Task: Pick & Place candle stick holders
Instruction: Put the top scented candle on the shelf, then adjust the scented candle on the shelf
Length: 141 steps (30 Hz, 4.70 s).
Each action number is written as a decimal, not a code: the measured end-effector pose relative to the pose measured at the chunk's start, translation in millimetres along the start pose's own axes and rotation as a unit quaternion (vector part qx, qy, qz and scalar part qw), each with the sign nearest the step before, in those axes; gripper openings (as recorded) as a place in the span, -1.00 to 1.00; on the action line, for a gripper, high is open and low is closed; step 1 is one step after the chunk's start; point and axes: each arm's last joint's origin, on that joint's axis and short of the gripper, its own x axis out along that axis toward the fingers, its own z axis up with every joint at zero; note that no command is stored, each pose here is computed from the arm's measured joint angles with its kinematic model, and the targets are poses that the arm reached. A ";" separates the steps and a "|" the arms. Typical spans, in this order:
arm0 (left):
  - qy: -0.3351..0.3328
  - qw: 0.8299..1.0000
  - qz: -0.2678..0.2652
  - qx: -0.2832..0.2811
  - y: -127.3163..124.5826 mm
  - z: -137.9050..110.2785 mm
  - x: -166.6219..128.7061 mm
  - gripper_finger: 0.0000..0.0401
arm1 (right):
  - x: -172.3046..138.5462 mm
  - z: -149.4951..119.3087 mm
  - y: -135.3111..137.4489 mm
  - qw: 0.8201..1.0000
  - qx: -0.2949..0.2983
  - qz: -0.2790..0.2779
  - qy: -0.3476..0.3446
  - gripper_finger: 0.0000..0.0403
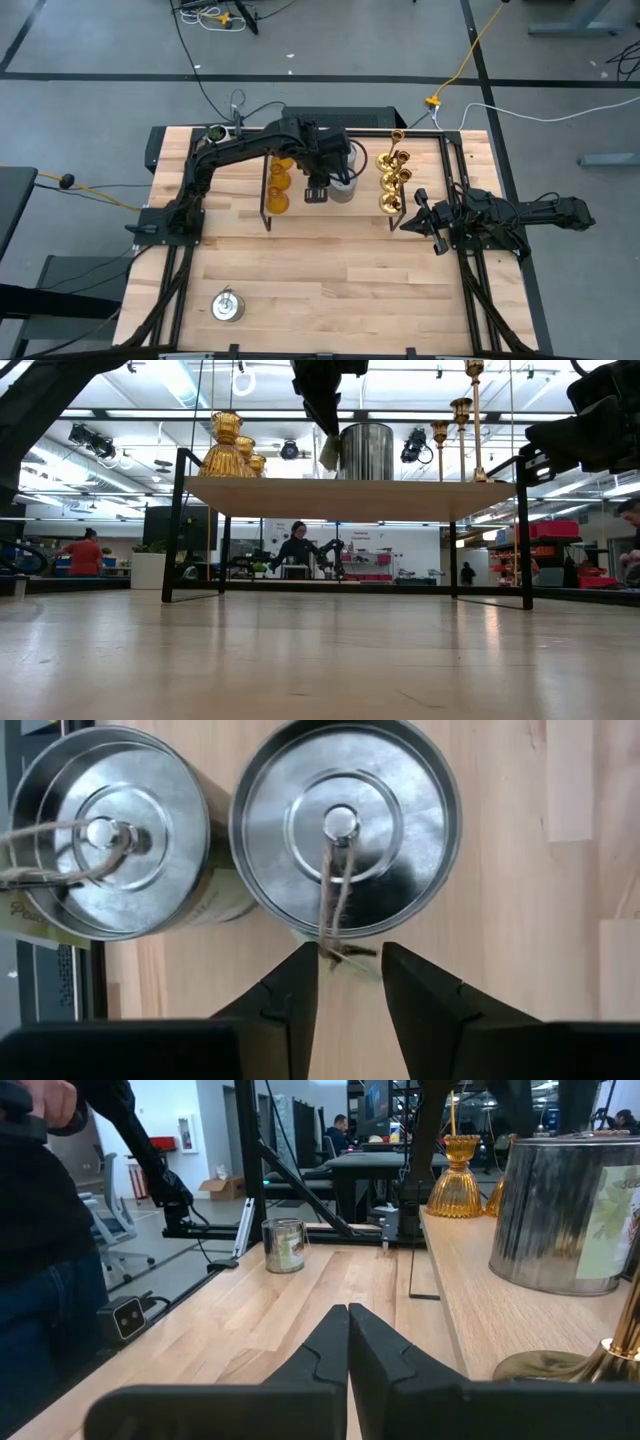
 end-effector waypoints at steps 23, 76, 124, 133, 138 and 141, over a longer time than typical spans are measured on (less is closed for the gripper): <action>0.050 0.999 0.018 0.009 -1.7 -11.4 -7.4 0.32 | 0.0 -0.1 0.0 1.000 0.000 0.000 0.000 -0.93; -0.068 0.997 -0.004 0.034 4.8 11.1 3.3 -0.97 | 0.0 -0.1 0.0 1.000 0.000 0.000 0.000 -0.93; -0.113 0.992 0.059 0.007 55.4 4.7 -8.3 -0.97 | 0.0 0.0 0.0 1.000 0.000 0.000 0.000 -0.93; -0.105 0.994 0.041 -0.010 60.1 3.9 0.8 -0.95 | 0.0 0.0 0.0 1.000 0.000 0.000 0.000 -0.93; -0.108 0.994 0.023 -0.008 58.8 4.4 2.7 -0.97 | 0.0 0.0 0.0 1.000 0.000 0.000 0.000 -0.93; -0.108 0.994 0.023 -0.007 58.1 4.6 2.7 -0.96 | 0.0 0.0 0.0 1.000 0.000 0.000 0.000 -0.93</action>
